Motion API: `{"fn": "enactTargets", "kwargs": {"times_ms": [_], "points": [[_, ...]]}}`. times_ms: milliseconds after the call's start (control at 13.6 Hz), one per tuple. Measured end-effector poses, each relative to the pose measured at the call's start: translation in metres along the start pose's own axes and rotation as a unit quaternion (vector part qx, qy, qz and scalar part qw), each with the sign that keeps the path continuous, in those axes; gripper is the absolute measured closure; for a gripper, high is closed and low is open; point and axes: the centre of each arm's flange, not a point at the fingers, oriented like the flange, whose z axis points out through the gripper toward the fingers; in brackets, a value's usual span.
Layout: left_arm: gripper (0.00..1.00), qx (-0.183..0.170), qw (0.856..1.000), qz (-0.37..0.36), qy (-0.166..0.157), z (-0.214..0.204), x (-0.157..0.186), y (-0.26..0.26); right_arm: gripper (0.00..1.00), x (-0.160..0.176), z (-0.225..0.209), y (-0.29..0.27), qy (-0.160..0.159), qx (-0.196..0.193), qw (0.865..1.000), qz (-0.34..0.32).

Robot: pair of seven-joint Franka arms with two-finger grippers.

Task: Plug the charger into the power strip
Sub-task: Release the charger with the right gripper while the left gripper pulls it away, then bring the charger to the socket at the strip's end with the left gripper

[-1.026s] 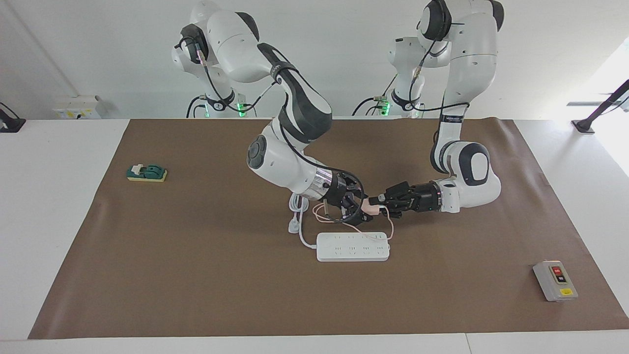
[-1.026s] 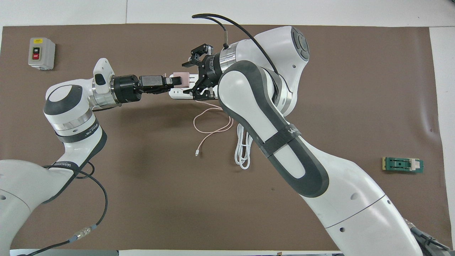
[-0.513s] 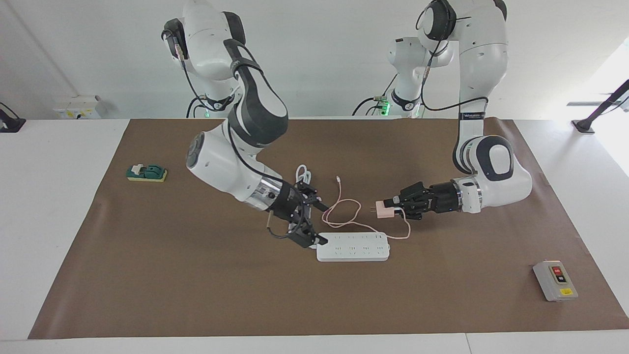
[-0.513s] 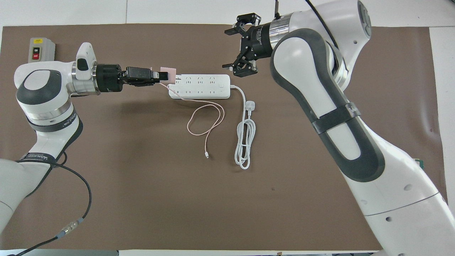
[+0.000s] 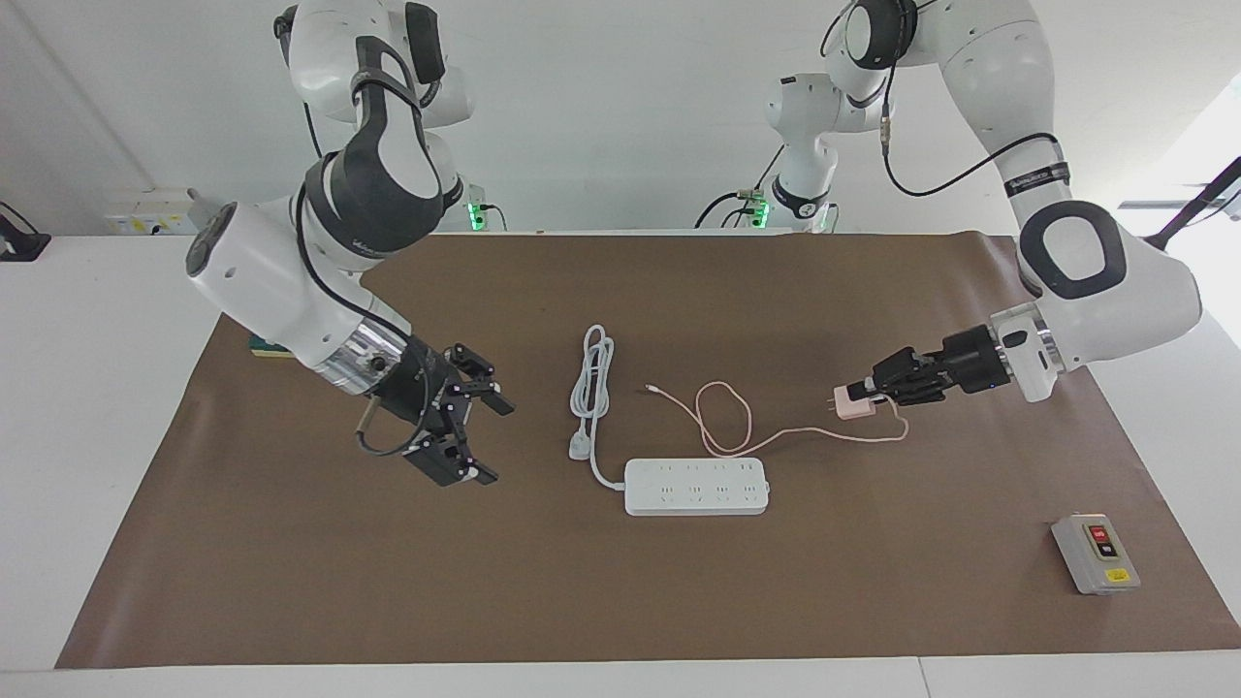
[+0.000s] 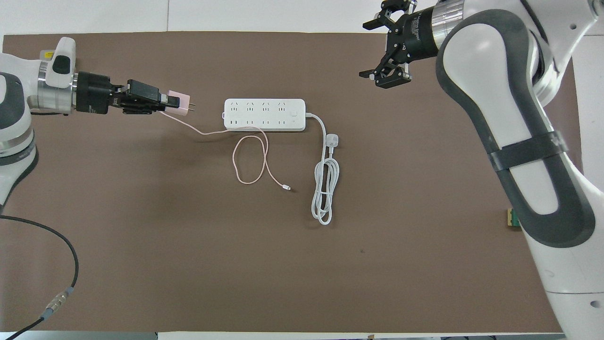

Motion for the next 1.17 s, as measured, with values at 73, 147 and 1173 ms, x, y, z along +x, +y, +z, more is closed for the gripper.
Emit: {"fn": "enactTargets", "kwargs": {"times_ms": [73, 147, 1173], "points": [[0.69, 0.028, 0.999, -0.02, -0.009, -0.014, -0.004, 0.007, 0.0, 0.012, -0.011, 0.001, 0.009, -0.005, 1.0, -0.008], [0.69, 0.055, 0.998, -0.035, -0.017, -0.025, -0.009, 0.011, 0.0, 0.023, -0.019, 0.004, 0.021, -0.017, 0.999, -0.032], [0.69, 0.264, 0.958, -0.111, 0.021, -0.086, -0.035, 0.034, 0.0, 0.134, -0.153, 0.05, 0.114, -0.225, 0.759, -0.6]]}}
